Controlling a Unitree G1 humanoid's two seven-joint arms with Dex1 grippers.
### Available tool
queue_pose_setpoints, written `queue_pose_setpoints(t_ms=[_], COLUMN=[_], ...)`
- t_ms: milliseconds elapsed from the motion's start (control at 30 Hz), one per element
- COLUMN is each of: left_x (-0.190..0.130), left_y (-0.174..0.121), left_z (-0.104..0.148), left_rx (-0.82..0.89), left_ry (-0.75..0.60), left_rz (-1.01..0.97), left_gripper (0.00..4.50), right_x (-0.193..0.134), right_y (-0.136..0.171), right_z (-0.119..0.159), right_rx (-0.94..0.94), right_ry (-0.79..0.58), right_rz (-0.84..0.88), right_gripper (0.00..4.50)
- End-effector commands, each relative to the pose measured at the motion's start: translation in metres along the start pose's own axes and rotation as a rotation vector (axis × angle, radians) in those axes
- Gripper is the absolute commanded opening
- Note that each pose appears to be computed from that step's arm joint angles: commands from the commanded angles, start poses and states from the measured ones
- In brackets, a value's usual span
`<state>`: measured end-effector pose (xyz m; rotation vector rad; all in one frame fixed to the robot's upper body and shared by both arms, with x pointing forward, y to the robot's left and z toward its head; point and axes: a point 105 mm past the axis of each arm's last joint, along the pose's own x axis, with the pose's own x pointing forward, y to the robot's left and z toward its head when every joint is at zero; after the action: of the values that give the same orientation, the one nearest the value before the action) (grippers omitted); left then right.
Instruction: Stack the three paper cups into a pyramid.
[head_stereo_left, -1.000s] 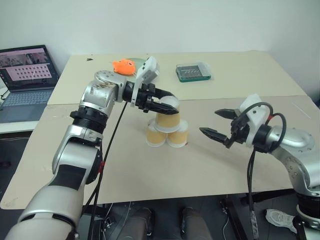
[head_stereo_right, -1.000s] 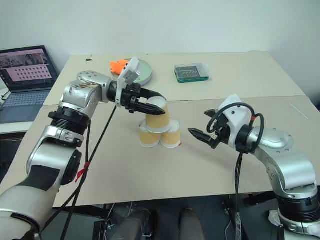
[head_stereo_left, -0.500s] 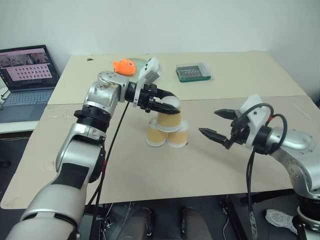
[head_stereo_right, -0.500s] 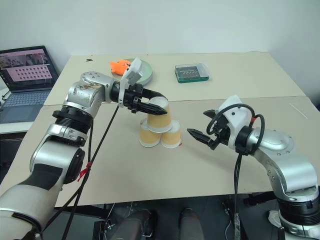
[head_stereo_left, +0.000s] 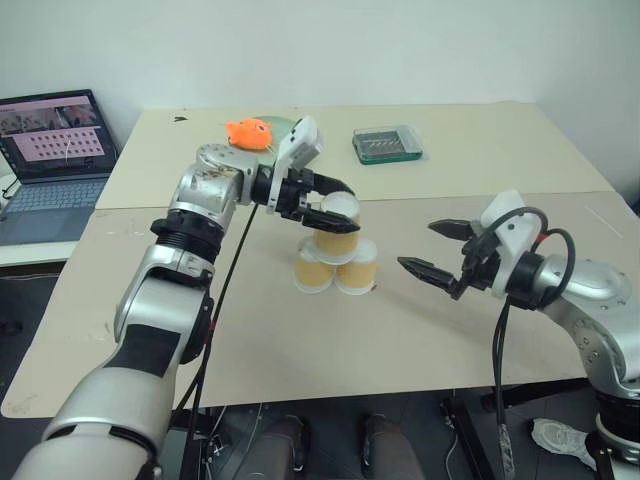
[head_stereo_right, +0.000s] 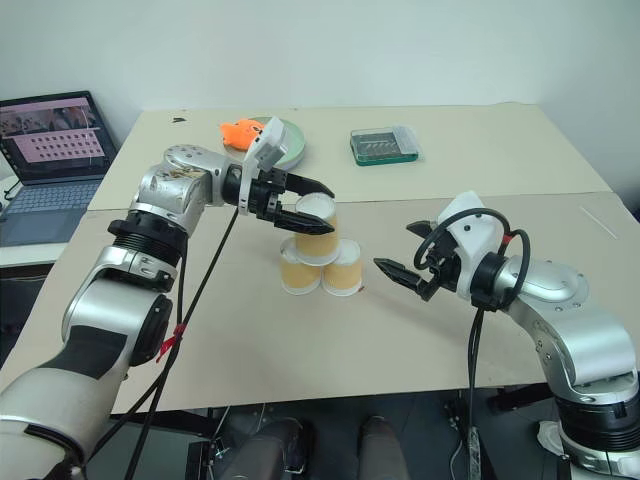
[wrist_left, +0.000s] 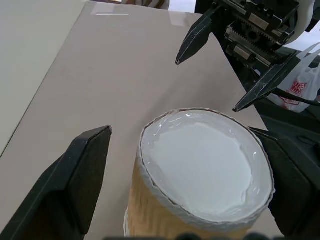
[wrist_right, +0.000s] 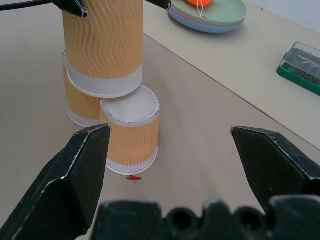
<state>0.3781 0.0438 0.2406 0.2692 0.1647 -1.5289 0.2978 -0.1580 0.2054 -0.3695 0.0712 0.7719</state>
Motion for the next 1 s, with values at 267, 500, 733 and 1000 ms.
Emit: queue_pose_setpoints(t_ms=[267,500,733,1000], left_x=[-0.015,-0.023,-0.072,-0.168], left_y=[-0.005,-0.005,0.013,0.007], left_z=[0.042,0.056,0.095,0.066], left_rx=[0.082,0.103,0.062,-0.084], left_ry=[-0.081,-0.123,-0.375,-0.558], left_rz=[0.010,0.046,0.323,0.877], left_gripper=[4.47,4.47,4.47,4.47], right_x=[-0.001,0.002,0.001,-0.035], right_y=[-0.006,-0.008,-0.010,-0.041], right_z=[0.010,0.011,0.010,0.001], right_rx=[-0.042,-0.046,-0.043,0.021], right_ry=[-0.025,-0.027,-0.027,-0.003], right_rz=[-0.007,0.001,-0.009,-0.181], right_gripper=[4.50,4.50,4.50,4.50])
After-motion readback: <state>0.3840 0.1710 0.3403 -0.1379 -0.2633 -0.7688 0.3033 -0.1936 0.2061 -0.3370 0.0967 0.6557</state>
